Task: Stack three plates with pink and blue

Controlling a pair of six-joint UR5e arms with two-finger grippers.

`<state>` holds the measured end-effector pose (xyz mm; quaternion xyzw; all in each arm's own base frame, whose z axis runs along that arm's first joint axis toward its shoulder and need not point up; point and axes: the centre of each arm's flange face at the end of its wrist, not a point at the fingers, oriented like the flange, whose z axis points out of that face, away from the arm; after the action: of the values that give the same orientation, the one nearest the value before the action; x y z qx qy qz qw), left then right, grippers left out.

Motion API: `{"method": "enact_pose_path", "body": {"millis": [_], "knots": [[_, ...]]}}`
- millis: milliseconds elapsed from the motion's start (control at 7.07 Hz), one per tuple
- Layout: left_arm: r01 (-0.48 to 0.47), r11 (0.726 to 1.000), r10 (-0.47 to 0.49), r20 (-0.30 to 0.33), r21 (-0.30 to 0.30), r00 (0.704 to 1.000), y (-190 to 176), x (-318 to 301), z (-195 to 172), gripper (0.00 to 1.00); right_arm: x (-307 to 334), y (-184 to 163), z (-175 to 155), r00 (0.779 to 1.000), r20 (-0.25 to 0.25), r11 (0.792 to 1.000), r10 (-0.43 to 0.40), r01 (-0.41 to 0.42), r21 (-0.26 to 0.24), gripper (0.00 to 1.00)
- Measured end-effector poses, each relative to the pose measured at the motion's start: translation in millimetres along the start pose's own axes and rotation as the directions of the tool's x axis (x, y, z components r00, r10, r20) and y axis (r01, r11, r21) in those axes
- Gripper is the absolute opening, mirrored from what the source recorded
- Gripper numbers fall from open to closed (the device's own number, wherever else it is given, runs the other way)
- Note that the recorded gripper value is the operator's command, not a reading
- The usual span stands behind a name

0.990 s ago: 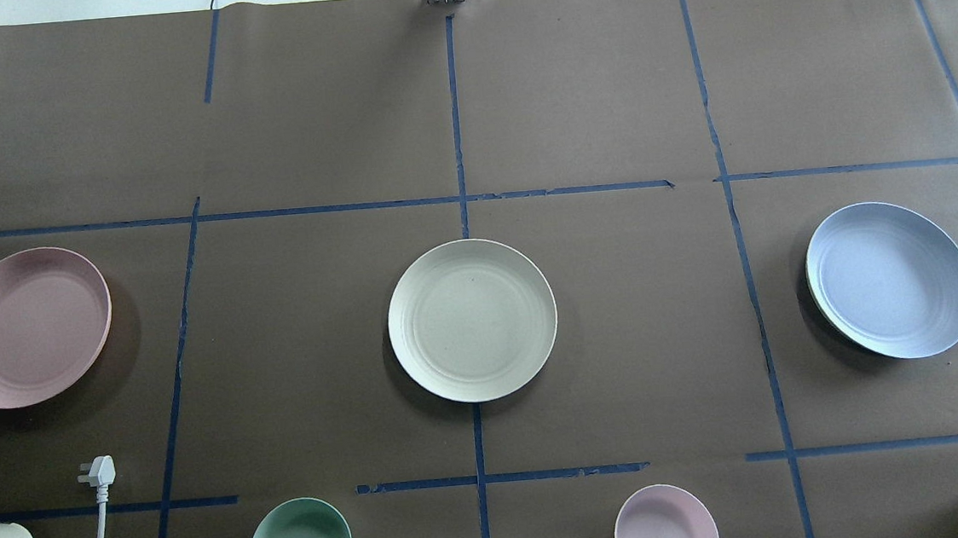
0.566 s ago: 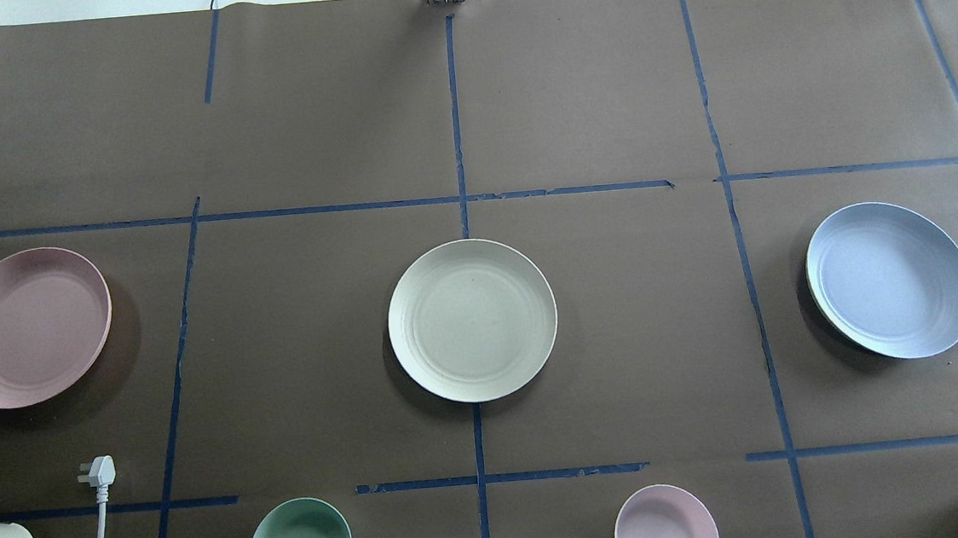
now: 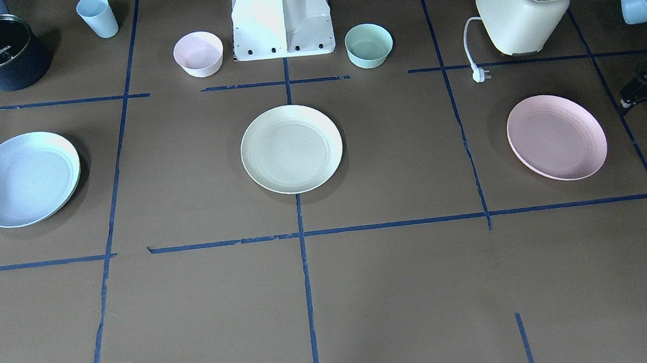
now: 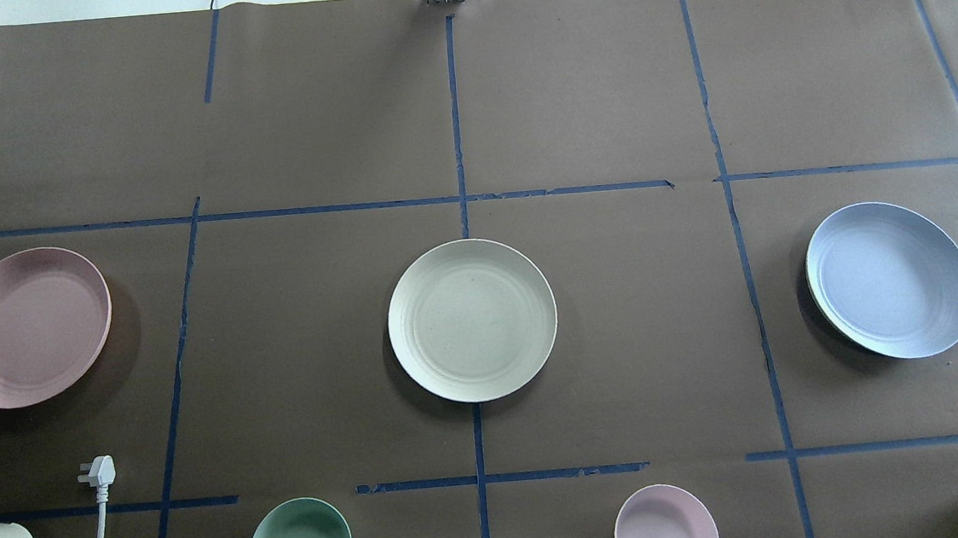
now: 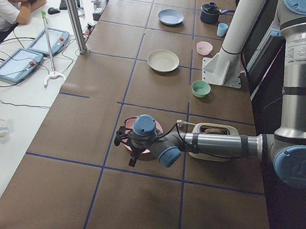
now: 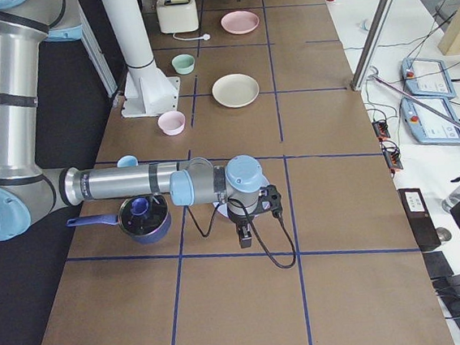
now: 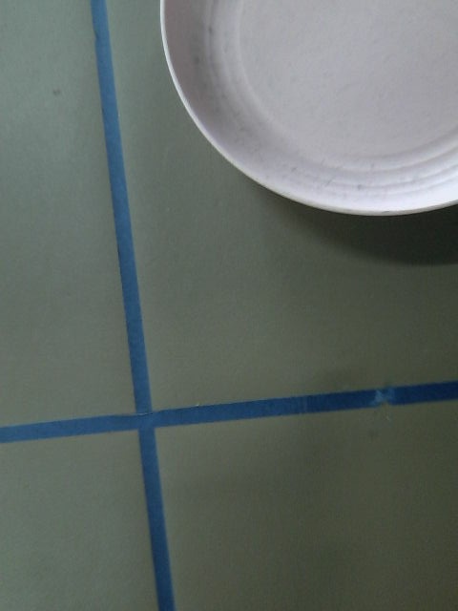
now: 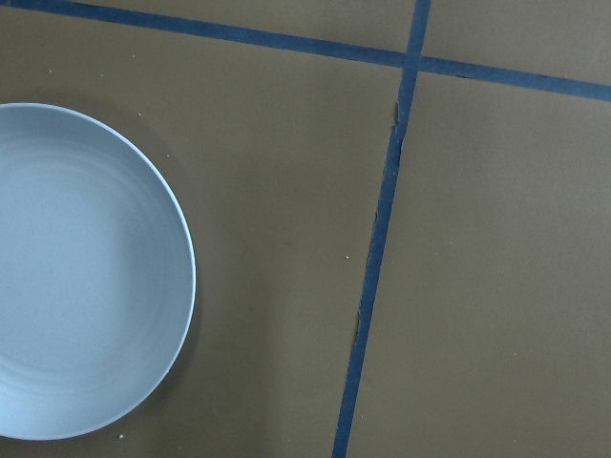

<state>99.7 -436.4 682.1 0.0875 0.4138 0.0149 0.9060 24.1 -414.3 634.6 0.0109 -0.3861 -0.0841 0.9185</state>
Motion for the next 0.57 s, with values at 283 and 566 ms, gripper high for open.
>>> {"method": "enact_pose_path", "body": {"millis": [283,566], "knots": [[0.023,0.999,-0.024,-0.016,-0.027,1.0,5.7,14.7,32.9,0.62,0.8,0.2,0.7,1.0,-0.001,1.0,0.001,-0.001,-0.002,1.0],[0.059,0.997,-0.06,-0.025,-0.054,0.998,8.7,26.9,45.7,0.16,1.1,0.3,1.0,1.0,-0.001,1.0,0.001,-0.001,-0.002,1.0]]}}
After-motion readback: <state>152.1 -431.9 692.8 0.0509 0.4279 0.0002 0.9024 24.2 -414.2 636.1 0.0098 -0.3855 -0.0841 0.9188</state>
